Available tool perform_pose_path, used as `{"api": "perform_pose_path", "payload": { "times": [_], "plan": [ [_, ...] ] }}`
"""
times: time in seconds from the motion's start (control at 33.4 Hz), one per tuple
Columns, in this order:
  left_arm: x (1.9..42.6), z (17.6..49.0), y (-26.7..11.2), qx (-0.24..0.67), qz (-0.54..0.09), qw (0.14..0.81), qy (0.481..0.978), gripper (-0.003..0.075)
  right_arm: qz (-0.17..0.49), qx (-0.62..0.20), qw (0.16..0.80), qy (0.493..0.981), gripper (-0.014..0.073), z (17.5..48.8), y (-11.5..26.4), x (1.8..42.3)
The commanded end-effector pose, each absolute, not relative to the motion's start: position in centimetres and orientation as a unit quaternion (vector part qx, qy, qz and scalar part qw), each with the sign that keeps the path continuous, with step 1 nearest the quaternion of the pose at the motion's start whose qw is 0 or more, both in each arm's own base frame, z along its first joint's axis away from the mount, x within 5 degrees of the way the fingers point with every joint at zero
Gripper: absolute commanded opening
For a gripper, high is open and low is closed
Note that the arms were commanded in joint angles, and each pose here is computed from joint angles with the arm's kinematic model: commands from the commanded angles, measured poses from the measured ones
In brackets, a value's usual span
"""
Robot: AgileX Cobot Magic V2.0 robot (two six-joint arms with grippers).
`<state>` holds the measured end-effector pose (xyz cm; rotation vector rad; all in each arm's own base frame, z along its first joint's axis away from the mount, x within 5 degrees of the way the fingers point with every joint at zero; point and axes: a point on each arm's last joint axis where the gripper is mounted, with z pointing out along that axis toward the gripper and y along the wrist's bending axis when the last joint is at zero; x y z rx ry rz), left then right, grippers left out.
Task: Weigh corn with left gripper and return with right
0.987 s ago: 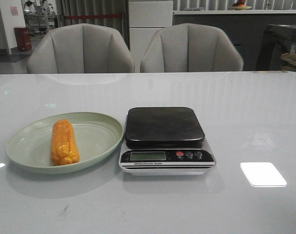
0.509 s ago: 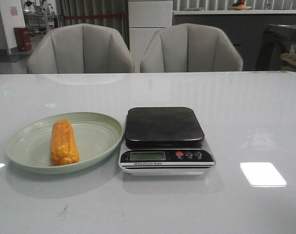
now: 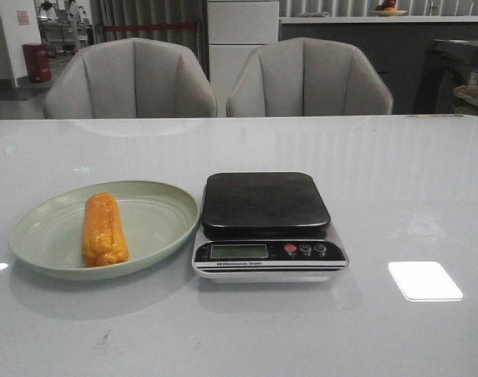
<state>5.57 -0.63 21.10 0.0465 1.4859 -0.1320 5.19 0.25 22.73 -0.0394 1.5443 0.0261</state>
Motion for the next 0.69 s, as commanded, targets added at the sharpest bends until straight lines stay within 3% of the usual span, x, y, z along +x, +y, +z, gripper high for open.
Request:
{"api": "perform_pose_path", "payload": {
  "times": [0.0, 0.24, 0.66],
  "plan": [
    [5.5, 20.9, -0.6, 0.018, -0.066, 0.757, 0.650, 0.0114, 0.011, -0.008, 0.754, 0.656, 0.0185, 23.2, 0.1, 5.0],
    [5.5, 20.9, -0.6, 0.018, -0.066, 0.756, 0.651, 0.0114, 0.042, 0.015, 0.758, 0.651, 0.0185, 20.9, 0.2, 5.5],
    [5.5, 20.9, -0.6, 0.018, -0.066, 0.756, 0.651, 0.0114, 0.035, 0.008, 0.766, 0.641, 0.0185, 21.1, 0.2, 5.4]
  ]
}}
